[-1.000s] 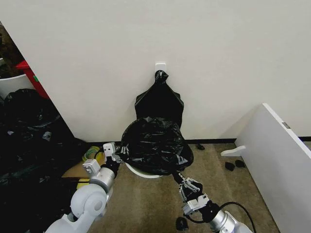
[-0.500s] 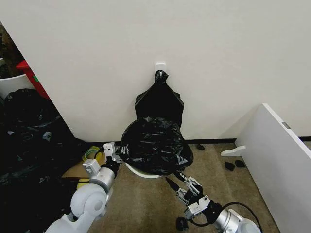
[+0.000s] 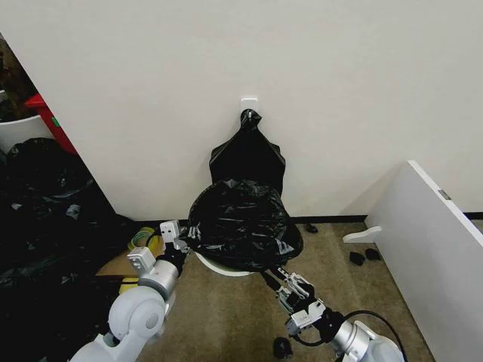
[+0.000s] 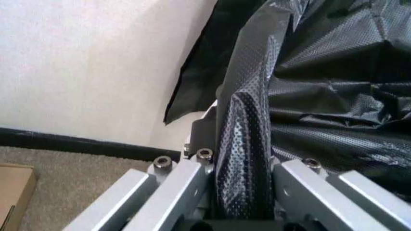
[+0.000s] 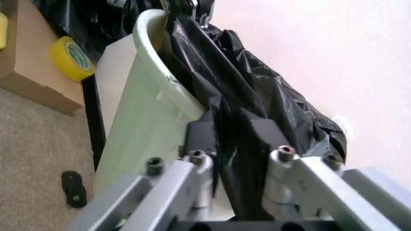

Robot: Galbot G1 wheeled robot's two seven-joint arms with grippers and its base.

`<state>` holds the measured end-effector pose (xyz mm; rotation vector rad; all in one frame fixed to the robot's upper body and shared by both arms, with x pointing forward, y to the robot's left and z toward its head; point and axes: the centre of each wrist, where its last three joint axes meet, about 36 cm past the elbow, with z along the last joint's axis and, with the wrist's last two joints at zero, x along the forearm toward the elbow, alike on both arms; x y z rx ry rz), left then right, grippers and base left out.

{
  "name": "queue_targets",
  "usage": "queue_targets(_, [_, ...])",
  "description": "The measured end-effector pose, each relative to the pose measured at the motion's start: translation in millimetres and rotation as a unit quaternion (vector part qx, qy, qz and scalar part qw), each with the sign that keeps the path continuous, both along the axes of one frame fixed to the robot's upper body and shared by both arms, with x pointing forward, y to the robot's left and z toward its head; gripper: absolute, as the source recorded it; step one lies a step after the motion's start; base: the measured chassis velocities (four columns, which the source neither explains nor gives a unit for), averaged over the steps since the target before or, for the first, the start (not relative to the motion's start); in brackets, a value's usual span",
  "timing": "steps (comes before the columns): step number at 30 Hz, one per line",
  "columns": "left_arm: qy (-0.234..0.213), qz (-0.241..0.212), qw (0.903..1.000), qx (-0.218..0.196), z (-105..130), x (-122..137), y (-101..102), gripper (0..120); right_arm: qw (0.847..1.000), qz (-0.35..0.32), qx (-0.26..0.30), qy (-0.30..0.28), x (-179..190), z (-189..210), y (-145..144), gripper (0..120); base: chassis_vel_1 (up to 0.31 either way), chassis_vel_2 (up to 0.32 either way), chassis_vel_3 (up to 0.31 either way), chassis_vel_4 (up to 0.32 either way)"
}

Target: Place the garbage bag over the trash bin.

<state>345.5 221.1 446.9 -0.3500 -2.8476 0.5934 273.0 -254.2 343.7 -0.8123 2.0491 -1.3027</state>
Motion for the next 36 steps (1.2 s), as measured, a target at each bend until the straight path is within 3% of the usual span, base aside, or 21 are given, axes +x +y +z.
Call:
queue_targets(5, [0.001,-0.001,1.0,0.0,-0.2,-0.2,-0.3,0,1.0,-0.001,0.007,0.001,-0.2,-0.3,1.6,7,0.0,0.0,0.0,0.0])
queue_targets(15, [0.003,-0.002,1.0,-0.001,0.1,-1.2,-1.9,0,0.995,0.008,0.092,0.048,-6.8,-10.3,22.8,0,0.0,0.0,0.0,0.0])
queue_targets(18, [0.004,0.001,1.0,-0.005,1.5,-1.2,-2.3,0,0.987,0.034,0.131,0.084,-9.1,-12.9,27.7,0,0.0,0.0,0.0,0.0])
queue_targets(20, [0.006,0.003,0.9999,-0.013,4.0,-1.2,-3.2,0,0.975,0.085,0.157,0.131,-11.1,-16.5,29.7,0,0.0,0.0,0.0,0.0])
queue_targets(22, [0.007,0.002,0.9998,-0.019,6.2,-0.8,-4.3,0,0.967,0.12,0.155,0.164,-10.1,-20.3,27.1,0,0.0,0.0,0.0,0.0])
queue_targets(28, [0.016,-0.003,0.9992,-0.037,14.8,-2.6,-8.1,0,0.966,0.128,0.126,0.188,-2.1,-29.8,15.1,0,0.0,0.0,0.0,0.0])
queue_targets(31, [0.026,-0.013,0.9983,-0.051,24.5,-6.9,-12.8,0,0.983,0.074,0.083,0.146,11.5,-39.7,-0.7,0,0.0,0.0,0.0,0.0])
queue_targets(36, [0.028,-0.016,0.9981,-0.053,29.3,-10.1,-14.6,0,0.992,0.026,0.06,0.104,23.6,-50.6,-14.3,0,0.0,0.0,0.0,0.0])
